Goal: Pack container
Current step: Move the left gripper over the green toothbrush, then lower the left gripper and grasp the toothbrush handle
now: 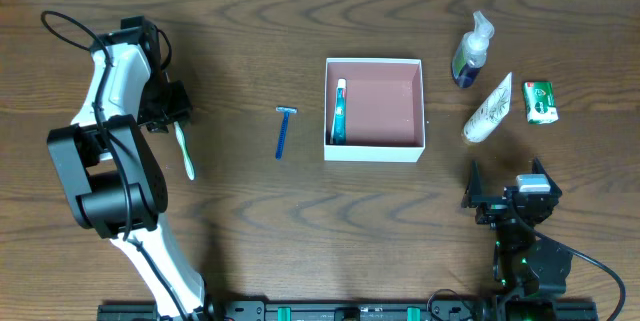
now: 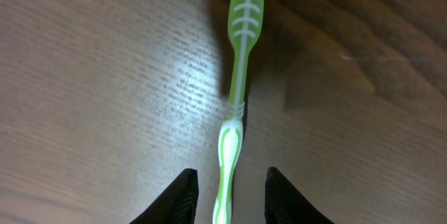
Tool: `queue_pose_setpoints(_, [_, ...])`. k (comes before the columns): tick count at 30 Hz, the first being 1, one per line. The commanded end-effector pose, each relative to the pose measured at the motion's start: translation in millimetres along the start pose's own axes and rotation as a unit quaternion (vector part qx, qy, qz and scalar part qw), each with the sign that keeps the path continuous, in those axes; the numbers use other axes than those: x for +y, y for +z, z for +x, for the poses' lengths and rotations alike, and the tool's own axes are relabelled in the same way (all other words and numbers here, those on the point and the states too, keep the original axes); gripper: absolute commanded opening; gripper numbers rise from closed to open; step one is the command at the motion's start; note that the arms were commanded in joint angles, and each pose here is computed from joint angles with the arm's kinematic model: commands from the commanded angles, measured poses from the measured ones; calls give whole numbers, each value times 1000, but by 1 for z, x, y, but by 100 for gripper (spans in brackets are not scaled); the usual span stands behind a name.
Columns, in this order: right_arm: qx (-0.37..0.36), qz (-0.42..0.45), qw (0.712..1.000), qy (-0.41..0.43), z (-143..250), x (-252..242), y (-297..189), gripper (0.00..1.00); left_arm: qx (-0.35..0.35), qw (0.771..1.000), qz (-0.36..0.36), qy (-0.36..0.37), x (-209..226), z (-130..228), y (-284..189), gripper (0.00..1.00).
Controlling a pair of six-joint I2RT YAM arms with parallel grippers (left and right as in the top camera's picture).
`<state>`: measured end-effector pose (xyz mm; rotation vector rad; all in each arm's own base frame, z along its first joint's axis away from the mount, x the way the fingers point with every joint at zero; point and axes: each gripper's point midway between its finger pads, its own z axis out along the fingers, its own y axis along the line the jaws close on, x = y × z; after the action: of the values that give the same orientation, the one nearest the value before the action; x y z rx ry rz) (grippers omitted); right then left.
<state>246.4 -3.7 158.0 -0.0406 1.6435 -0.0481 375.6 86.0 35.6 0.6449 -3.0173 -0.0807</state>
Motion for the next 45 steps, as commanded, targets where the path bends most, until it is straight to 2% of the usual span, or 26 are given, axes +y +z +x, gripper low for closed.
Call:
queue_pose_setpoints(1, [-1,-7,1000,6,1,4,0,99,10,1000,4,11,-1,1,10,33])
queue_pose_setpoints(11, [-1,-7,1000,6,1,4,0,99,34,999,-1,13,-1,6,29,32])
queue_pose_setpoints(20, [-1,-7,1000,6,1,4,0,99,24,1000,1,12,-2,1,32,32])
queue_pose_setpoints(45, [-1,-7,1000,6,1,4,0,99,54,998,-5,13,2,24,54,31])
